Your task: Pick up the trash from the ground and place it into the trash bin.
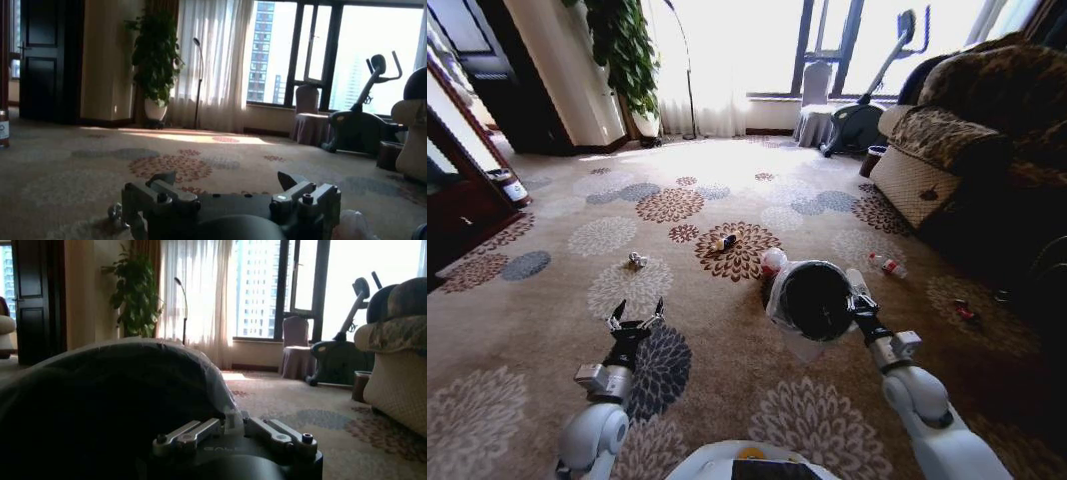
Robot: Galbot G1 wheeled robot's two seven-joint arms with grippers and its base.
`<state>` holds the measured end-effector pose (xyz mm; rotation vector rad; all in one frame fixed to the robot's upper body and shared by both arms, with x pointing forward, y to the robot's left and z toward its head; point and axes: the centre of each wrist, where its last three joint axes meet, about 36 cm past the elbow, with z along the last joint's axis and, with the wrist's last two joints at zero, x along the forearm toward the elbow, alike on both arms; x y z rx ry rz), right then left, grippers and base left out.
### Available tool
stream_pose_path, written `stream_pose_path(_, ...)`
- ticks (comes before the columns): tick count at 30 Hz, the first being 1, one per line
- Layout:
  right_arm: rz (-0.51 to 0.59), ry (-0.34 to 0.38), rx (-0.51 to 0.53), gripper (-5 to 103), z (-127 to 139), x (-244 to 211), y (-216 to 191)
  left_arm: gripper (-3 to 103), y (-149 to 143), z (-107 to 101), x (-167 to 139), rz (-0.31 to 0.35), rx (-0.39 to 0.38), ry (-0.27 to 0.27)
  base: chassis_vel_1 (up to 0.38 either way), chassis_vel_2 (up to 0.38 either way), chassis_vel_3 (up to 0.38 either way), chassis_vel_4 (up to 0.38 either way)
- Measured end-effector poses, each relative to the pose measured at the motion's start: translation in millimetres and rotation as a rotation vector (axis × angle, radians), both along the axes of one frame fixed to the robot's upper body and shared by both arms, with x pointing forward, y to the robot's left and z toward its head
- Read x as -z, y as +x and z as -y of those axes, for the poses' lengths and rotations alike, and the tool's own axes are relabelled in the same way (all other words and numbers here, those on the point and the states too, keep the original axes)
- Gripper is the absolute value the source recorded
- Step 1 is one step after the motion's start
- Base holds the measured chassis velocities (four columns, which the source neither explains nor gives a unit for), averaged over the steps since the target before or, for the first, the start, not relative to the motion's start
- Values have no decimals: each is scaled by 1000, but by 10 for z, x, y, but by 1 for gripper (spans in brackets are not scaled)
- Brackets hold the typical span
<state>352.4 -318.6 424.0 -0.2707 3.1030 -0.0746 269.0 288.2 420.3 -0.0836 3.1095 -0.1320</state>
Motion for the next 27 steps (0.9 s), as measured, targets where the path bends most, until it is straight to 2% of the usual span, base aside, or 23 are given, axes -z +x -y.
stream_pose_path(2, 0, 1, 1, 0, 17, -10, 3, 100, 17, -3, 19, -1, 3, 1, 0, 0, 0, 0)
stream_pose_path(4, 14, 3, 34, 0, 219, -122, -12, 100, 60, -31, 45, -3, 7, 10, 0, 0, 0, 0)
stream_pose_path(5, 14, 3, 34, 0, 219, -122, -12, 100, 60, -31, 45, -3, 7, 10, 0, 0, 0, 0)
stream_pose_path(8, 68, 2, 95, 0, 563, -396, -63, 100, 127, -99, 57, -1, 18, 23, 0, 0, 0, 0)
stream_pose_path(10, 71, 6, 97, 0, 582, -408, -74, 100, 143, -114, 59, -1, 22, 24, 0, 0, 0, 0)
stream_pose_path(12, 83, 20, 147, 0, 720, -382, -176, 100, 169, -144, 57, -4, 29, 24, 0, 0, 0, 0)
stream_pose_path(17, 81, 29, 178, 0, 769, -333, -268, 100, 235, -191, -9, -2, 51, 17, 0, 0, 0, 0)
stream_pose_path(23, 61, 49, 201, 0, 713, -184, -401, 100, 465, -337, -215, 38, 76, 31, 0, 0, 0, 0)
stream_pose_path(27, 55, 54, 210, 0, 690, -117, -469, 100, 552, -328, -245, 51, 90, 27, -19, -17, 11, 11)
